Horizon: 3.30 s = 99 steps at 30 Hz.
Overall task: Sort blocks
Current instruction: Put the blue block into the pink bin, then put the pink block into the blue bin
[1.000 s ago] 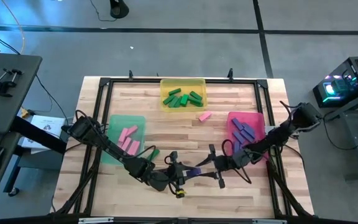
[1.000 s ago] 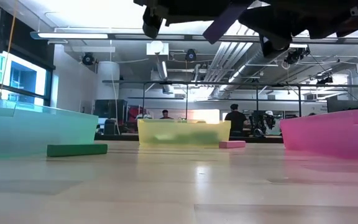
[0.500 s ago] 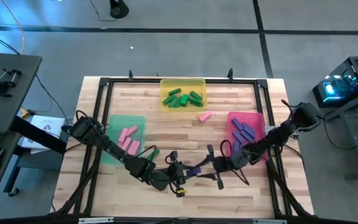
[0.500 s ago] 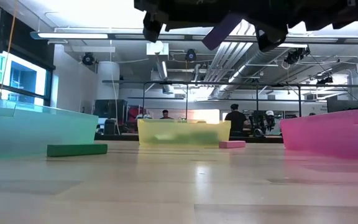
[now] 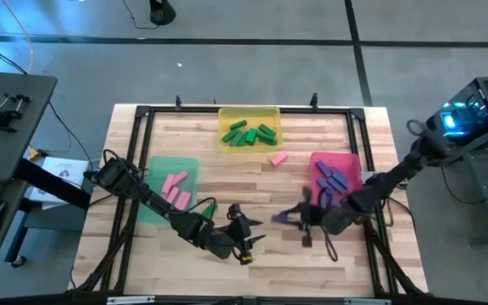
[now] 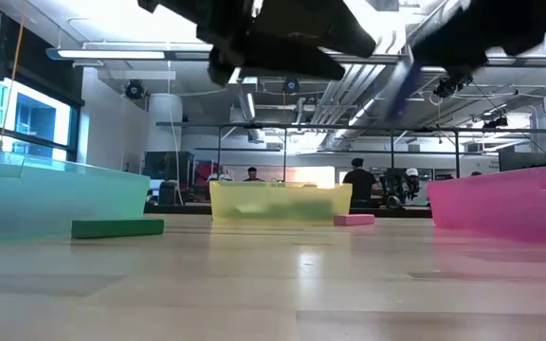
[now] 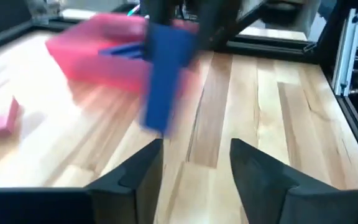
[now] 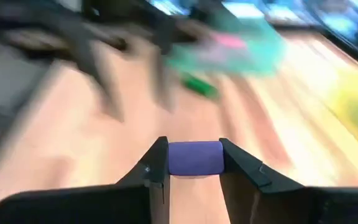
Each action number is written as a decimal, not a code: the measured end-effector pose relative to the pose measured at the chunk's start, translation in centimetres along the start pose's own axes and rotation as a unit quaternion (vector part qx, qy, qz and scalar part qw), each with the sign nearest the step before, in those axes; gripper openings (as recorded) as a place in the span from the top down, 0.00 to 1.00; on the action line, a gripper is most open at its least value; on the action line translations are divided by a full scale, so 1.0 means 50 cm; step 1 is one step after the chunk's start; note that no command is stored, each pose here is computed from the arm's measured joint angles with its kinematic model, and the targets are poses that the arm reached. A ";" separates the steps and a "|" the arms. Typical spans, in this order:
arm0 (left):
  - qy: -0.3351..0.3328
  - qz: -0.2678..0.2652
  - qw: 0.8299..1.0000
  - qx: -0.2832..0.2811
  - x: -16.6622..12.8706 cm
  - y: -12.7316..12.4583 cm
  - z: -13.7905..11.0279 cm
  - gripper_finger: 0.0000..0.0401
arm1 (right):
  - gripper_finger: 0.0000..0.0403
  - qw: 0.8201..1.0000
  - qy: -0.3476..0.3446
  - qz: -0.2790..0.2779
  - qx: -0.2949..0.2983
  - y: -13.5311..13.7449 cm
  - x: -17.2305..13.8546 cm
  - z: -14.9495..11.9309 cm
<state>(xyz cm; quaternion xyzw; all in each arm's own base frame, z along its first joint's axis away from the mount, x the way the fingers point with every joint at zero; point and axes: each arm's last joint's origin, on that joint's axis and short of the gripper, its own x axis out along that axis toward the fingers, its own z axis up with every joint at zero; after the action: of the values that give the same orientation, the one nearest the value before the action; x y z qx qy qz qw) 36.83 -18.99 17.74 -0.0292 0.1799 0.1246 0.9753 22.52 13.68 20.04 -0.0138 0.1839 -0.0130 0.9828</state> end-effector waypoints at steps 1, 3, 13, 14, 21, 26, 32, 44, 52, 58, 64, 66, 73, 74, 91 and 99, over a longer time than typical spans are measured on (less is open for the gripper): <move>0.005 0.001 1.000 -0.005 0.000 0.001 -0.002 0.56 | 0.81 0.999 0.024 -0.026 0.008 -0.010 -0.015 -0.005; 0.014 0.004 1.000 -0.011 0.001 0.004 -0.006 0.54 | 0.81 0.994 0.070 -0.079 0.033 -0.037 -0.046 -0.017; 0.018 0.004 1.000 -0.020 0.002 0.005 -0.007 0.52 | 0.81 0.919 0.222 -0.286 0.157 -0.146 -0.172 -0.079; 0.019 0.004 1.000 -0.019 0.002 0.005 -0.007 0.52 | 0.81 0.914 0.230 -0.297 0.156 -0.150 -0.177 -0.082; 0.022 0.005 1.000 -0.016 0.002 0.006 -0.009 0.52 | 0.81 0.906 0.242 -0.320 0.134 -0.160 -0.188 -0.080; 0.022 0.005 1.000 -0.016 0.002 0.006 -0.009 0.52 | 0.81 0.886 0.260 -0.352 0.152 -0.169 -0.207 -0.066; 0.022 0.005 1.000 -0.016 0.002 0.006 -0.009 0.52 | 0.81 0.851 0.330 -0.357 0.198 -0.178 -0.207 -0.086; 0.022 0.004 0.999 -0.023 0.002 0.006 -0.009 0.52 | 0.51 0.844 0.411 -0.275 0.206 -0.204 -0.167 -0.083; 0.024 -0.010 0.998 -0.051 -0.013 -0.007 -0.008 0.52 | 0.47 0.876 0.346 -0.282 0.185 -0.232 -0.175 0.050; 0.059 0.017 0.997 -0.035 -0.050 -0.002 -0.007 0.52 | 0.48 0.937 0.242 -0.221 0.120 -0.254 -0.129 0.122; 0.079 0.082 0.993 -0.040 -0.097 0.011 -0.009 0.52 | 0.48 0.938 0.243 -0.232 0.090 -0.306 -0.051 0.088; 0.080 0.098 0.991 -0.040 -0.106 0.013 -0.012 0.52 | 0.48 0.933 0.244 -0.247 0.090 -0.328 -0.020 0.068; 0.078 0.113 0.990 -0.042 -0.115 0.012 -0.020 0.52 | 0.48 0.928 0.261 -0.241 0.115 -0.392 0.082 -0.002; 0.080 0.114 0.989 -0.041 -0.115 0.012 -0.021 0.52 | 0.48 0.926 0.267 -0.240 0.119 -0.398 0.093 -0.012; 0.079 0.116 0.989 -0.040 -0.115 0.013 -0.021 0.52 | 0.48 0.933 0.281 -0.133 0.180 -0.371 0.193 -0.085; 0.080 0.117 0.989 -0.039 -0.115 0.013 -0.021 0.52 | 0.48 0.975 0.209 -0.033 0.075 -0.307 0.186 -0.026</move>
<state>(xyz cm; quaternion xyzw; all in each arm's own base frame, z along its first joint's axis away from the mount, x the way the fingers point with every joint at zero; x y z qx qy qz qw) 31.11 -19.81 18.80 -0.0557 0.2542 0.2417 0.9348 30.42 -1.96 15.97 0.0566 0.3830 -0.0619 0.9199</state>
